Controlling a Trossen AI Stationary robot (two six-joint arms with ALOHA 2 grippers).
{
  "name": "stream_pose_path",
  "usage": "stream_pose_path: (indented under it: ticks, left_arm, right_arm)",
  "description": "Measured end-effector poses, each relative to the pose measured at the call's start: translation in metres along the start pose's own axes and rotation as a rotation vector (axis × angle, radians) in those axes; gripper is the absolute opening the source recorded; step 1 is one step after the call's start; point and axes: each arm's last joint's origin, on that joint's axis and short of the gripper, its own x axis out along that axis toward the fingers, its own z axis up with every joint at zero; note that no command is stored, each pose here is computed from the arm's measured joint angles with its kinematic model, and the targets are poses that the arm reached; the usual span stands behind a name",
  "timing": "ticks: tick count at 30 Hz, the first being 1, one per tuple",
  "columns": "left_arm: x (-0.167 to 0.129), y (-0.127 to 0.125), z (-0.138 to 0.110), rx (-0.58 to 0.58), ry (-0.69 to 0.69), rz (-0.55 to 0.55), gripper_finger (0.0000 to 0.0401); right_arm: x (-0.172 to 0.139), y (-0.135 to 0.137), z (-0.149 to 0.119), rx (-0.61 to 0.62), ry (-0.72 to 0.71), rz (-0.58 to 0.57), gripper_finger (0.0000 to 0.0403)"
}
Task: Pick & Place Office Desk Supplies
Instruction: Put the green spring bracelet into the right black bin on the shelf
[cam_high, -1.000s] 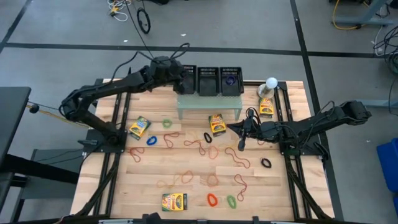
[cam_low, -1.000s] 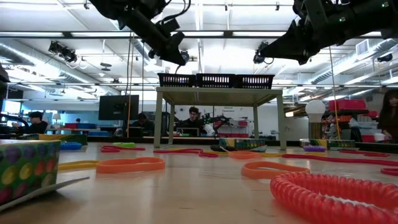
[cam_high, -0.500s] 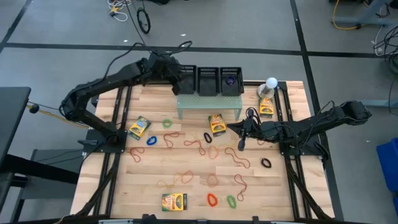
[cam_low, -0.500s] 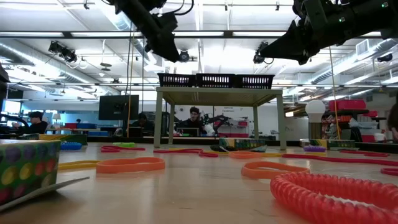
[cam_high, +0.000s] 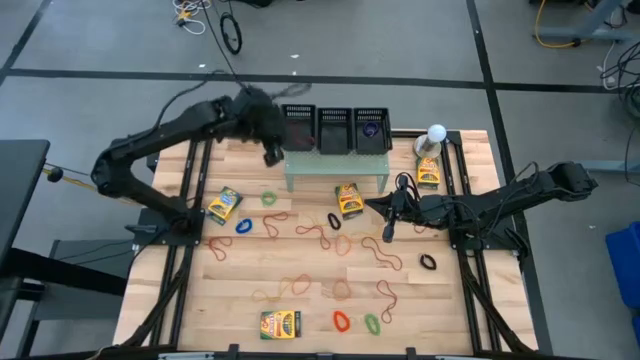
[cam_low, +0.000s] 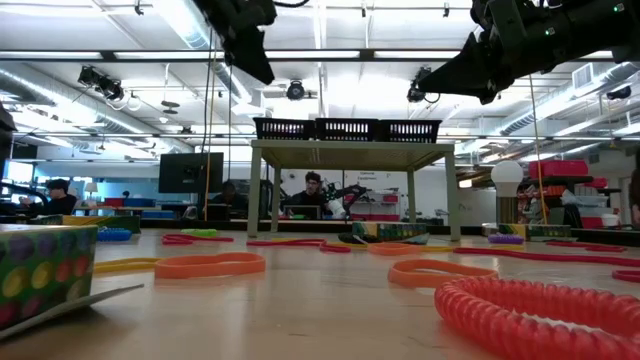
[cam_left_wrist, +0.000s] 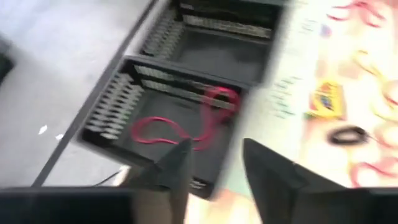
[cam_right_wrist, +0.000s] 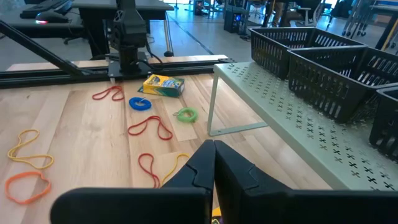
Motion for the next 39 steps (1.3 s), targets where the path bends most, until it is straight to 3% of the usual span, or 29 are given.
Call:
stream_pose_path:
  ticks: [5, 7, 14, 22, 30, 34, 39]
  left_arm:
    - [0.008, -0.043, -0.026, 0.062, -0.008, -0.074, 0.0025]
    - [0.012, -0.059, -0.040, 0.076, -0.036, -0.112, 0.0009]
    - [0.011, -0.107, -0.088, 0.129, -0.261, -0.239, 0.0006]
    - [0.023, -0.132, -0.142, -0.107, -0.356, -0.349, 0.0017]
    - [0.047, -0.158, -0.184, -0.198, -0.626, -0.291, 0.0007]
    - [0.061, -0.169, -0.195, -0.205, -0.562, -0.274, 0.0011]
    - [0.071, -0.177, -0.200, -0.193, -0.461, -0.133, 0.0039]
  right_arm:
    - [0.000, 0.000, 0.000, 0.000, 0.000, 0.000, 0.0011]
    - [0.000, 0.000, 0.000, 0.001, 0.000, 0.000, 0.0011]
    - [0.000, 0.001, 0.000, 0.001, 0.001, 0.020, 0.0011]
    - [0.000, 0.001, 0.000, 0.029, 0.005, 0.038, 0.0011]
    - [0.006, 0.004, -0.008, 0.100, 0.049, 0.040, 0.0011]
    - [0.014, 0.008, -0.018, 0.135, 0.097, 0.031, 0.0011]
    - [0.022, 0.012, -0.025, 0.136, 0.112, 0.028, 0.0011]
